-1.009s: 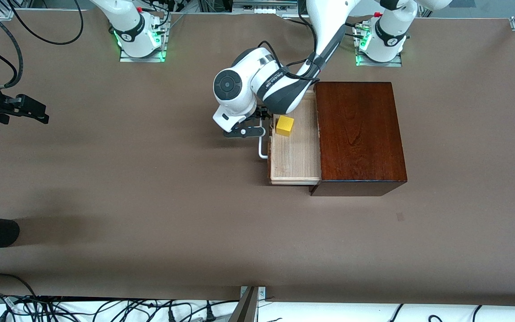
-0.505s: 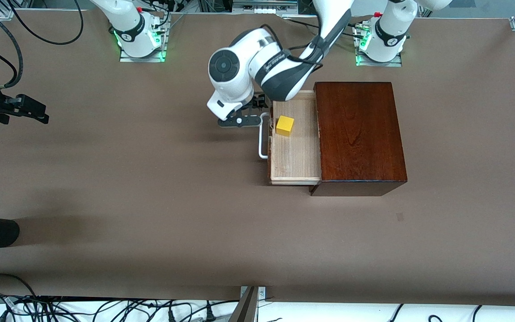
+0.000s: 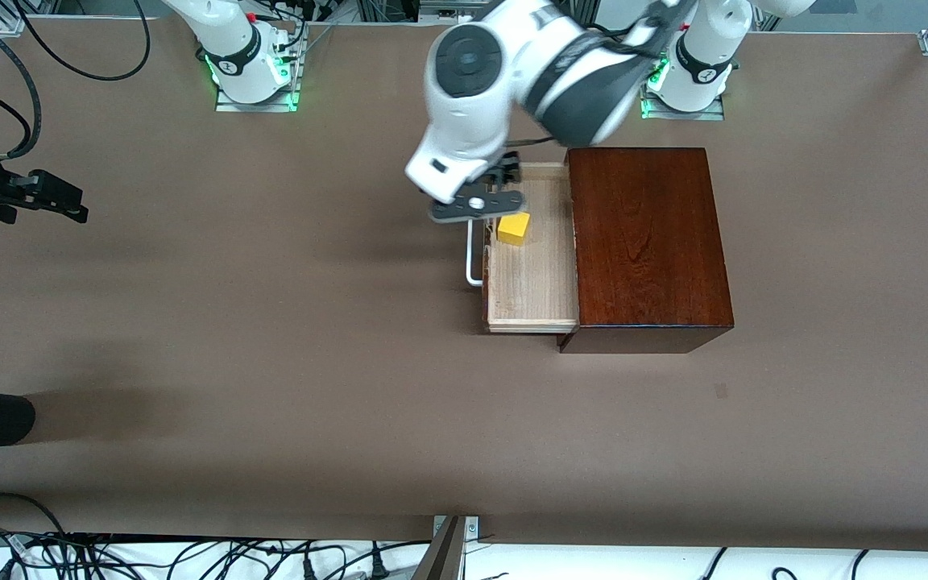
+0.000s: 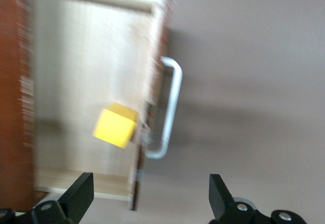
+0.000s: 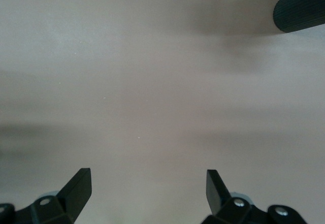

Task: Open drawer, take yellow block, close drawer
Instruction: 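Release the handle and raise the left gripper away from the drawer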

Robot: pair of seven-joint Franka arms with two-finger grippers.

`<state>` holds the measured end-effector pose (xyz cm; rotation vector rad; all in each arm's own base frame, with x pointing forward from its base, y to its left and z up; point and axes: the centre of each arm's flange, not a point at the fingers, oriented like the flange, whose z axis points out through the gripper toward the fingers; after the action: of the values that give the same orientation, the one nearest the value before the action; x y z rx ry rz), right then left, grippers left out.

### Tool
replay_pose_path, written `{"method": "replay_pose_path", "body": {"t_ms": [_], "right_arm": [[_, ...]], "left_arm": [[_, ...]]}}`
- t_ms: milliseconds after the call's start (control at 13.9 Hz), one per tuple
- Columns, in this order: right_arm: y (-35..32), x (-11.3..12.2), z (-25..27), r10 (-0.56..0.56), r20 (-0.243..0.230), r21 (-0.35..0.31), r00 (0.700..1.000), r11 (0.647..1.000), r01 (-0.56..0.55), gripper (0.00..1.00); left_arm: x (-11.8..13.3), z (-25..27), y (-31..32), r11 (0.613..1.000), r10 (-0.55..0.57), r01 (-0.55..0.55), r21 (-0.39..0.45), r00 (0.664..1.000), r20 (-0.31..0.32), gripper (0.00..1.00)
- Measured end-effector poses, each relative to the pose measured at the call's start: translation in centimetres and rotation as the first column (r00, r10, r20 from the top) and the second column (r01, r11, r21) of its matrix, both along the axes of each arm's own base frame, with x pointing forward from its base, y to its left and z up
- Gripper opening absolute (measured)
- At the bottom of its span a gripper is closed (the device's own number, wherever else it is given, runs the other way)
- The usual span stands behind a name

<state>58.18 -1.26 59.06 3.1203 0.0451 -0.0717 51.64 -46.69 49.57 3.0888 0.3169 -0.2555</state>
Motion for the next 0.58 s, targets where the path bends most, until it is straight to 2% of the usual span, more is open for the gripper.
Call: {"method": "replay_pose_path", "body": {"t_ms": [144,288,577], "right_arm": [[0.1,0.0,0.0,-0.028,0.001,0.000,1.000,1.000,0.028,1.00],[0.9,0.0,0.0,-0.117,0.002,0.002,0.993,0.993,0.117,1.00],[6.4,-0.2,0.0,-0.297,0.006,0.000,0.955,0.955,0.297,1.00]], "left_arm": [[2.6,2.7,5.4,0.999,0.035,-0.035,0.000,0.999,-0.008,1.00],[3.9,5.1,9.7,1.000,0.003,-0.003,-0.010,1.000,-0.010,1.00],[5.9,9.6,19.2,1.000,-0.012,0.012,-0.029,1.000,-0.011,1.00]]}}
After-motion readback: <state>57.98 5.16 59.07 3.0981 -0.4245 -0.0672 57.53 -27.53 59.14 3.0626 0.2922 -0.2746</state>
